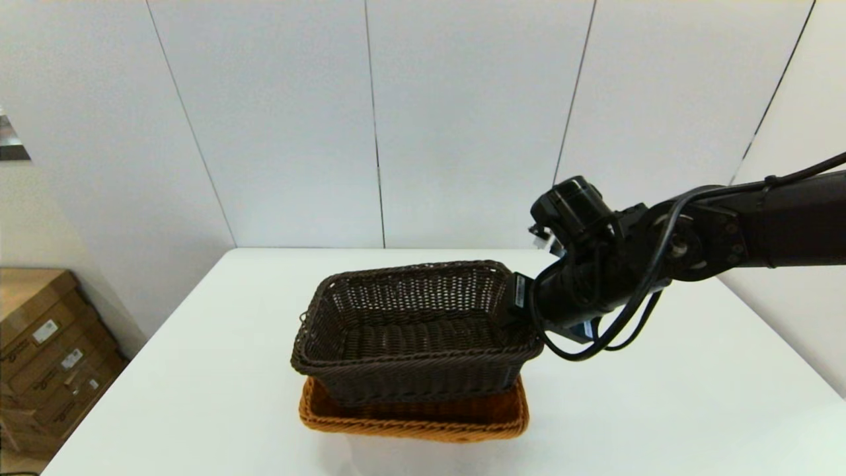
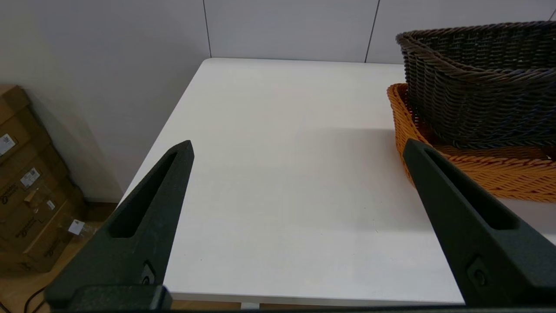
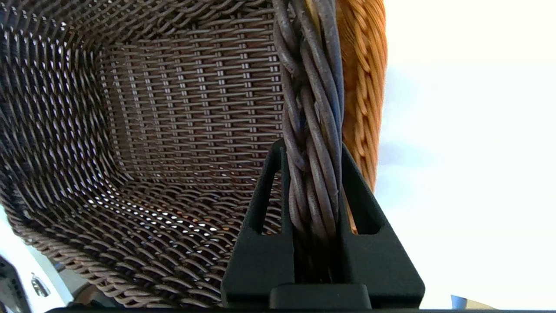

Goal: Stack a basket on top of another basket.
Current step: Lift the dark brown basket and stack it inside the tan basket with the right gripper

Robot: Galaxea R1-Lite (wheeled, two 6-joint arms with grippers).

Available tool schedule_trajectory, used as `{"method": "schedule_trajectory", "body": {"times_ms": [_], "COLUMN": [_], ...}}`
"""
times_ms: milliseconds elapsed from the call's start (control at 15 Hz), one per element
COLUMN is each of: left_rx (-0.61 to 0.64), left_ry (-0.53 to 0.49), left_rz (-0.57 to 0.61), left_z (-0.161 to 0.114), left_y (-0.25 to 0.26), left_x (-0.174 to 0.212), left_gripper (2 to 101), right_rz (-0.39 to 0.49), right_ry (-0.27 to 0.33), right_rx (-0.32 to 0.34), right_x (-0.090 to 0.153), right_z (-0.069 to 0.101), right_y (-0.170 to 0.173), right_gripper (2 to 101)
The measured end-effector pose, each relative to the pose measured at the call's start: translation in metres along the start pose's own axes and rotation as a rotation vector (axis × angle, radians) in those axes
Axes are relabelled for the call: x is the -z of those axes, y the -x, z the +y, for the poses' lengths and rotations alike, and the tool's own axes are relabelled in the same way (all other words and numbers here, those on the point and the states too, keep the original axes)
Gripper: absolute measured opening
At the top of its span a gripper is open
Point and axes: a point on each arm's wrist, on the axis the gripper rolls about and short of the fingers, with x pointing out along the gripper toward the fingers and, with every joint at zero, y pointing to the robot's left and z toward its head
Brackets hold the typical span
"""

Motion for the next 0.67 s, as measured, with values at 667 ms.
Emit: {"method": "schedule_trajectory", "body": {"times_ms": [667], "left_rx": [0.0], "left_ry": [0.0], "left_rz": [0.0], "left_z": [0.0], "left_y": [0.0], "left_x": [0.0], "left_gripper": [97.8], "right_rz": [0.014], "right_ry": [-0.046], "right_rx": [-0.001], "right_x": [0.002], "right_z": [-0.001], "right_y": [-0.014], "right_gripper": [16.0]}}
